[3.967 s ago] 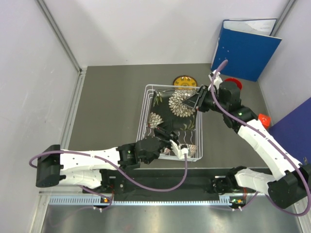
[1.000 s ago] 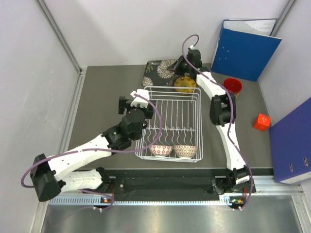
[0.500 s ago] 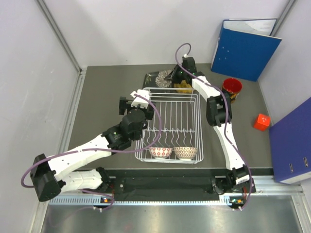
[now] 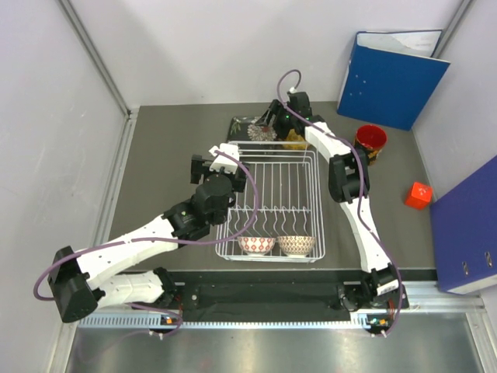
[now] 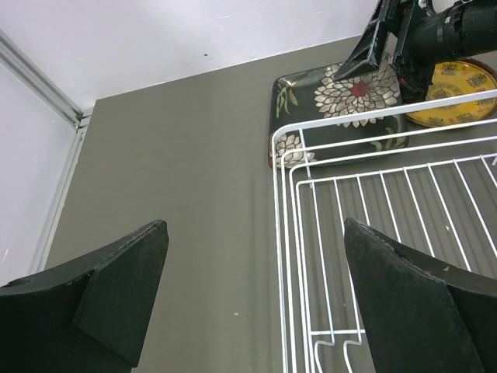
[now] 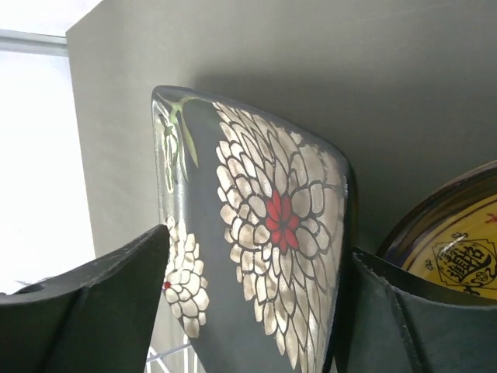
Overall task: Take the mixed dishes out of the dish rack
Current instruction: Place the plate at the center of the board.
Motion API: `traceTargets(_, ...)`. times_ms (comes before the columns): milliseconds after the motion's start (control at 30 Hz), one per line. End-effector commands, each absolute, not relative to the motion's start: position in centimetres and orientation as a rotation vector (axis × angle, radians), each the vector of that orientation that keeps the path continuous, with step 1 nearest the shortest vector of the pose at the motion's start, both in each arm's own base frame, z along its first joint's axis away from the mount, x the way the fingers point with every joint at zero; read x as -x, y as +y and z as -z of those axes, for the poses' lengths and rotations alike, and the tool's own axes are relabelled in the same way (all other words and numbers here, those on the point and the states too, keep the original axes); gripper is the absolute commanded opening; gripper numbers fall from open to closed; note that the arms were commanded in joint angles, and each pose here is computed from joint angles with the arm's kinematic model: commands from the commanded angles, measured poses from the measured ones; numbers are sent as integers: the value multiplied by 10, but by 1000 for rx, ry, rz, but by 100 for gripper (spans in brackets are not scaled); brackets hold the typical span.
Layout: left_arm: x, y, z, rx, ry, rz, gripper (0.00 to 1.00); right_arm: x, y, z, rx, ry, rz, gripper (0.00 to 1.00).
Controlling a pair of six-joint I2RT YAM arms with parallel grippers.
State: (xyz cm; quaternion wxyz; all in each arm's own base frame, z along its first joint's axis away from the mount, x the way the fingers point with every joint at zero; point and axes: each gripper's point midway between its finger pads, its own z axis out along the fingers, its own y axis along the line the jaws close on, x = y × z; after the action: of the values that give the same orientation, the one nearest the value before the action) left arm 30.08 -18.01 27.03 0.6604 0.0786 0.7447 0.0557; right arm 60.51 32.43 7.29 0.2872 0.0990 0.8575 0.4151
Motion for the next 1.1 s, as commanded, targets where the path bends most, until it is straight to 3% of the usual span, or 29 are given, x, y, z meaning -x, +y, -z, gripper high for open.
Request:
traceTargets(0, -303, -183, -278, -153, 1670, -95, 99, -608, 336, -146, -130, 2147, -1127, 75)
traceTargets(67, -303, -183, -277, -155, 1671, -98, 99, -609, 332, -143, -143, 2159, -1086, 70)
traceTargets(300, -303, -184, -278, -159, 1671, -91, 99, -605, 335, -149, -125, 2153, -1089, 9)
traceTargets(367, -303, -184, -278, -161, 1671, -89, 99, -604, 337, -149, -120, 2152, -1095, 0)
traceTargets(700, -303, -184, -278, -170, 1670, -92, 99, -594, 364, -147, -49, 2153, -1176, 0)
traceTargets(767, -303, -185, -277, -174, 1671, -92, 99, -590, 366, -147, -36, 2161, -1196, 8)
traceTargets(900, -304, -188, -276, -183, 1676, -93, 99, -587, 361, -149, -15, 2172, -1173, 59)
traceTargets(1000, -304, -189, -275, -187, 1678, -94, 99, -587, 354, -155, -20, 2163, -1149, 80)
traceTargets(1067, -305, -188, -276, -184, 1677, -94, 99, -588, 351, -156, -22, 2164, -1130, 86)
